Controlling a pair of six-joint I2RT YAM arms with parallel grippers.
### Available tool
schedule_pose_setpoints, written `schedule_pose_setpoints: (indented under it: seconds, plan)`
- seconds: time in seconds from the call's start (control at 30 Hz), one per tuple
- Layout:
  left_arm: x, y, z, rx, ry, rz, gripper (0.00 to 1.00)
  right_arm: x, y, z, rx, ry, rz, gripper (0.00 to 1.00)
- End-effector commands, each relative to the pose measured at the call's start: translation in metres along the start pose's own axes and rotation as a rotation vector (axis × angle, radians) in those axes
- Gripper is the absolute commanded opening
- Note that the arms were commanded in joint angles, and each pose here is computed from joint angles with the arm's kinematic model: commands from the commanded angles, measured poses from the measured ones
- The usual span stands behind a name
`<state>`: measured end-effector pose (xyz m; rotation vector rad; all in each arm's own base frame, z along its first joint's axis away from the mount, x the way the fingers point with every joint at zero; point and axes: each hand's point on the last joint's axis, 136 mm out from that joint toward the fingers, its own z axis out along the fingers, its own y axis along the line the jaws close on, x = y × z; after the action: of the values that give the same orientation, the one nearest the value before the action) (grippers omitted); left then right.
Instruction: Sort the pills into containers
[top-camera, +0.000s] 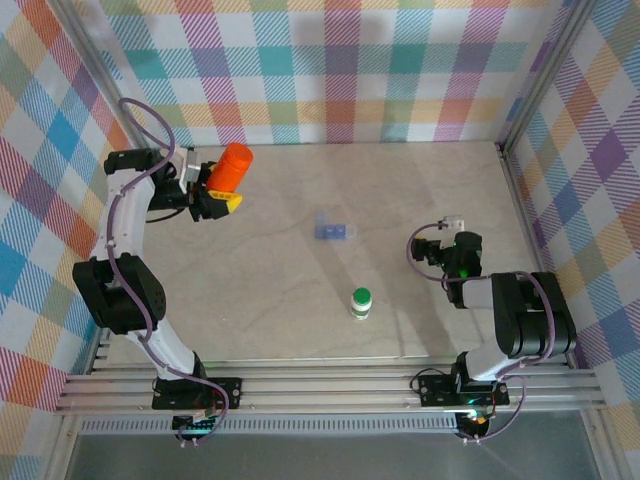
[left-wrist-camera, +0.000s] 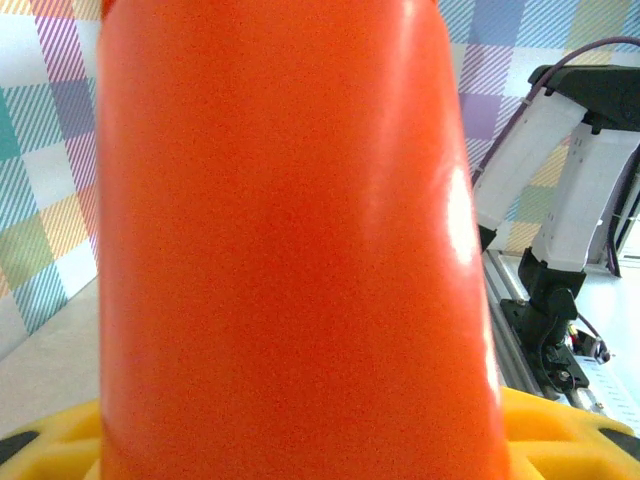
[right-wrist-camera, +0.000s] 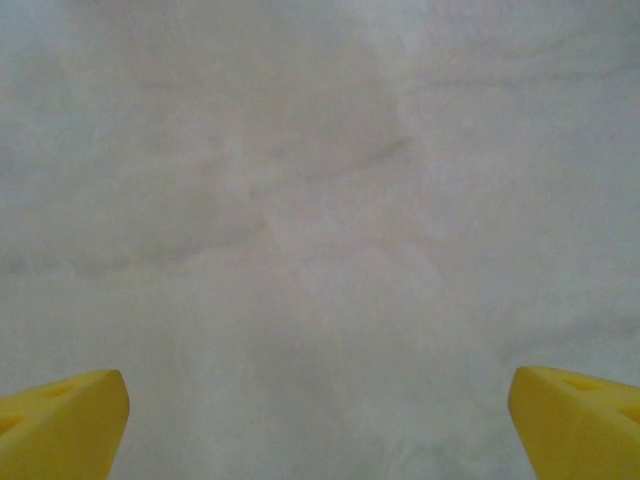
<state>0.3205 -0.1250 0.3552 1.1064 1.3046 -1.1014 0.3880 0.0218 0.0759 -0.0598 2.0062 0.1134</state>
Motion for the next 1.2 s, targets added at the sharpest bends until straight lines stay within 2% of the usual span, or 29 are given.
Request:
schedule_pose_setpoints:
  seconds: [0.0, 0.53, 0.6, 0.67, 0.7, 0.73, 0.8, 0.9, 1.0, 1.17]
  plan:
    - [-0.016, -0.007, -0.006, -0.032, -0.09, -0.168, 0.0, -0.018, -0.001, 0.002, -0.016, -0.056, 0.029, 0.99]
    - [-0.004, 0.008, -0.009, -0.047, -0.094, -0.178, 0.0, -0.018, -0.001, 0.002, -0.017, -0.057, 0.028, 0.99]
    - [0.004, 0.008, -0.012, -0.055, -0.091, -0.135, 0.0, -0.018, -0.001, 0.002, -0.016, -0.056, 0.029, 0.99]
    - [0.023, 0.006, -0.004, -0.011, -0.045, -0.069, 0.0, -0.018, -0.001, 0.002, -0.016, -0.057, 0.029, 0.99]
    - [0.038, 0.007, 0.007, -0.027, 0.05, -0.032, 0.0, -0.018, -0.001, 0.002, -0.016, -0.057, 0.029, 0.99]
    - [0.052, 0.018, 0.019, -0.112, 0.151, -0.05, 0.0, -0.019, -0.001, 0.002, -0.015, -0.057, 0.028, 0.99]
    - [0.085, 0.065, 0.033, -0.457, 0.347, 0.052, 0.0, -0.019, -0.001, 0.002, -0.016, -0.058, 0.027, 0.99]
    - [0.086, 0.084, 0.039, -0.55, 0.285, 0.001, 0.0, -0.019, 0.0, 0.002, -0.02, -0.056, 0.027, 0.99]
    - [0.103, 0.098, 0.046, -0.666, 0.275, -0.053, 0.0, -0.019, 0.0, 0.002, -0.02, -0.057, 0.026, 0.99]
    - [0.129, 0.091, 0.053, -0.796, 0.305, -0.062, 0.0, -0.019, 0.0, 0.002, -0.021, -0.057, 0.026, 0.99]
